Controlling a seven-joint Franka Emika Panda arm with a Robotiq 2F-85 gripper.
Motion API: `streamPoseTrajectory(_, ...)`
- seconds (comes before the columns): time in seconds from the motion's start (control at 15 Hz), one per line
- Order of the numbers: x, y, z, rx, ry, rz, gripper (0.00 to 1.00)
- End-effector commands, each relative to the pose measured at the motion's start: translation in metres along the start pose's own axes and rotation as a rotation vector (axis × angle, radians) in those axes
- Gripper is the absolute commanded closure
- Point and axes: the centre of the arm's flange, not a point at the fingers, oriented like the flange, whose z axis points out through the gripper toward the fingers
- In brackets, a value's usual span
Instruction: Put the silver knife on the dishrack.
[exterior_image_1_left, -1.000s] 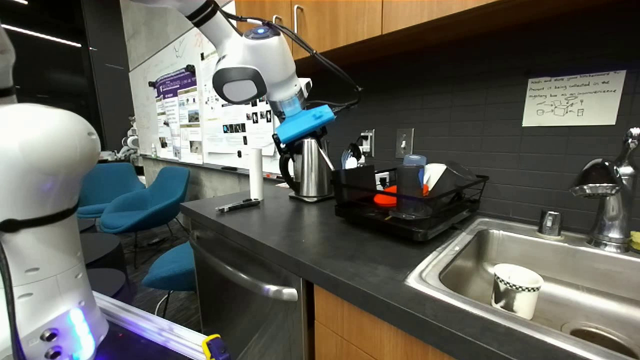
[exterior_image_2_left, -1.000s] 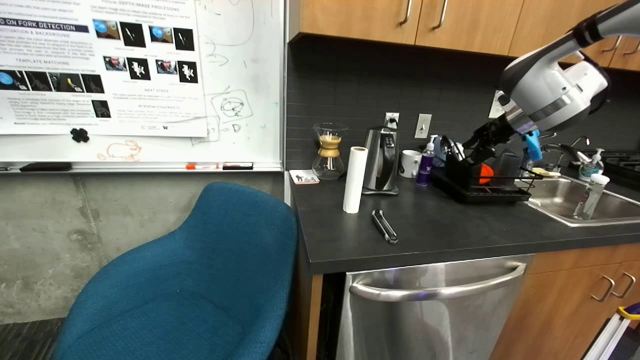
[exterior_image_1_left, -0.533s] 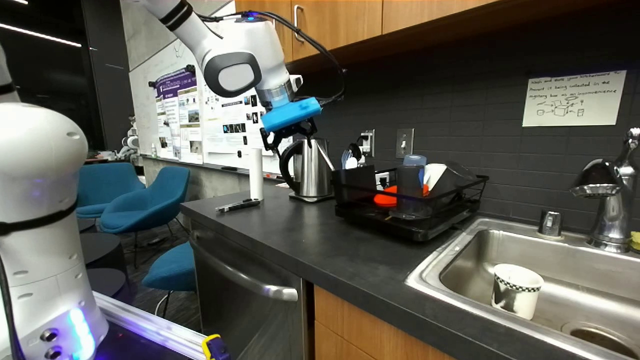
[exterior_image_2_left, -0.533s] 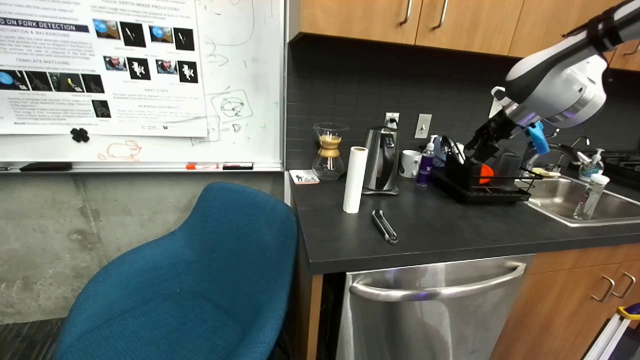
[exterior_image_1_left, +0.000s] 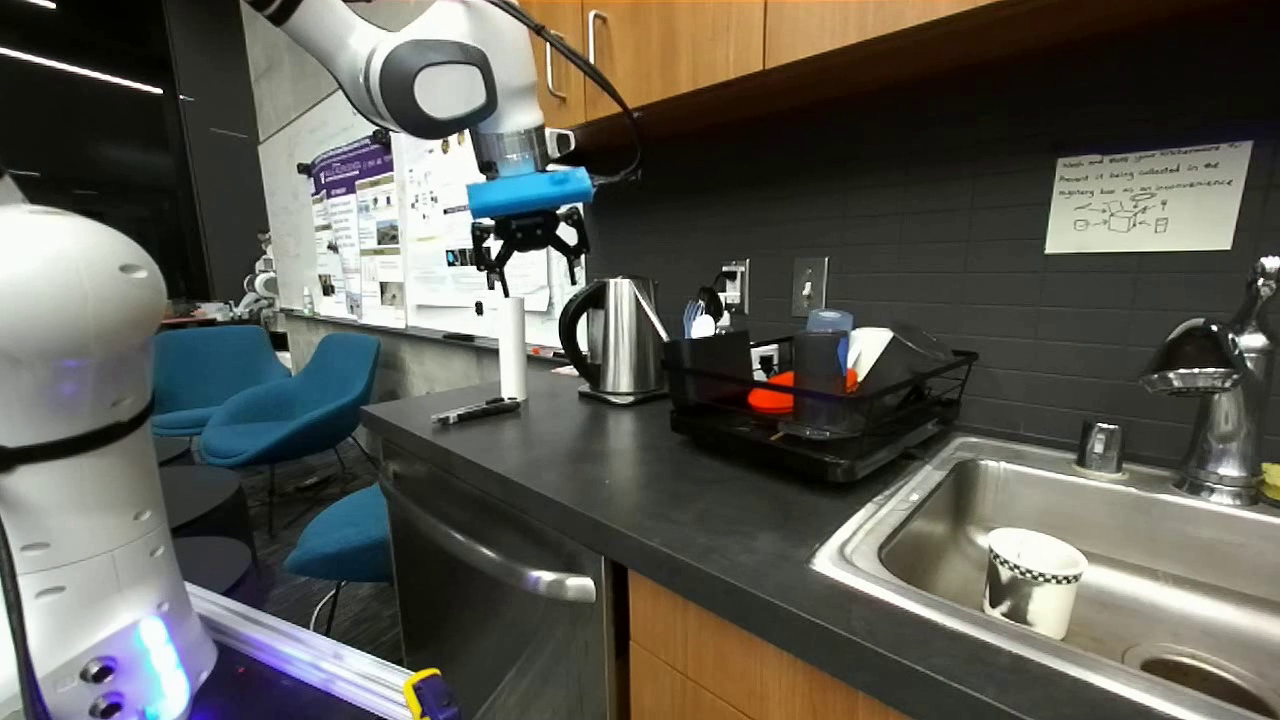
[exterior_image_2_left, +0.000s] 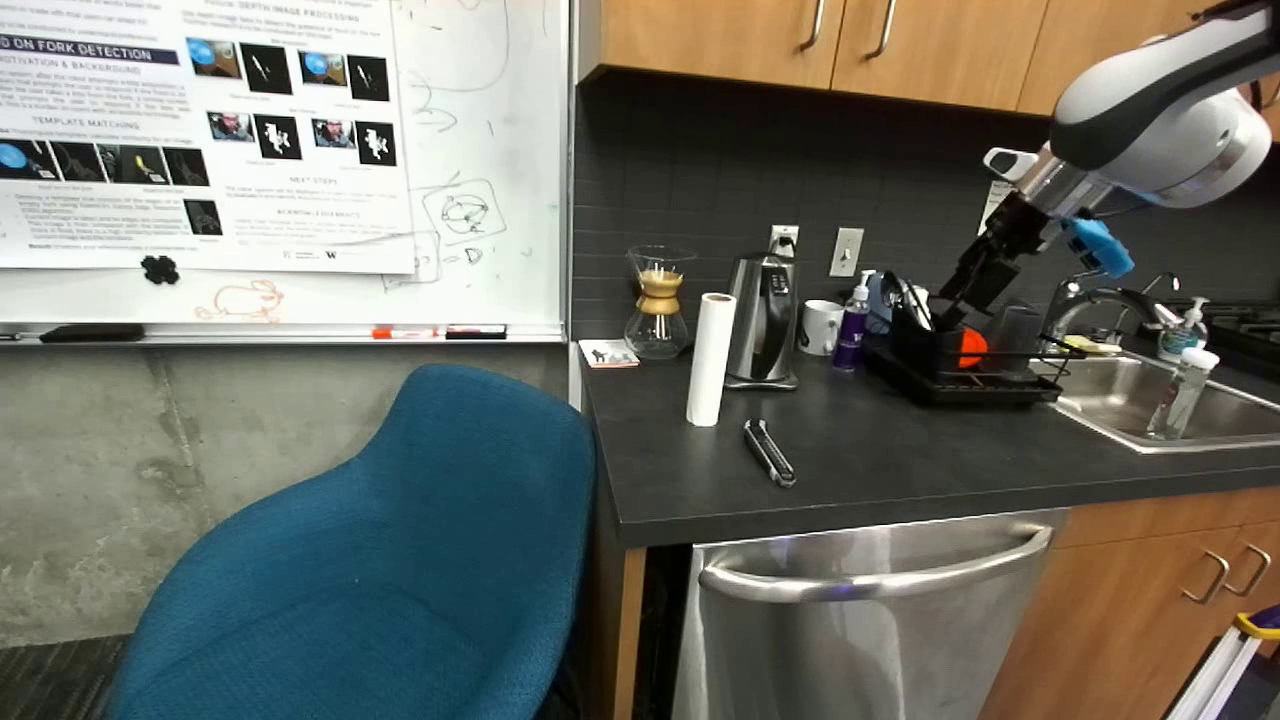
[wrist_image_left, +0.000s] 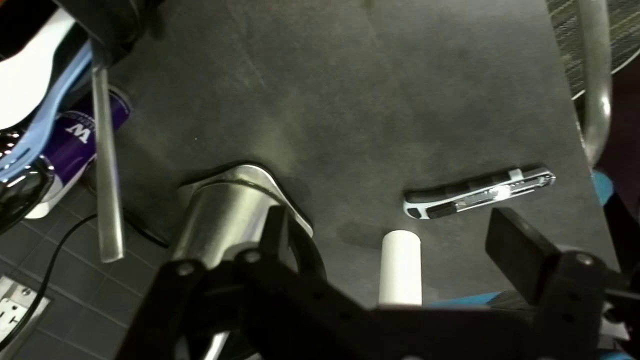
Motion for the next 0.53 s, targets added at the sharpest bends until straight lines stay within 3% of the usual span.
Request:
streamPoseTrajectory(0.0, 0.005, -0.024, -0.019, 0.061, -0.050, 0.072, 0.00)
streamPoseTrajectory(0.2, 0.010, -0.036, -0.022, 0.099, -0.093, 0.177, 0.00)
streamPoseTrajectory(0.47, 0.016, -0.053, -0.027, 0.073, -0.166, 0.315, 0.00)
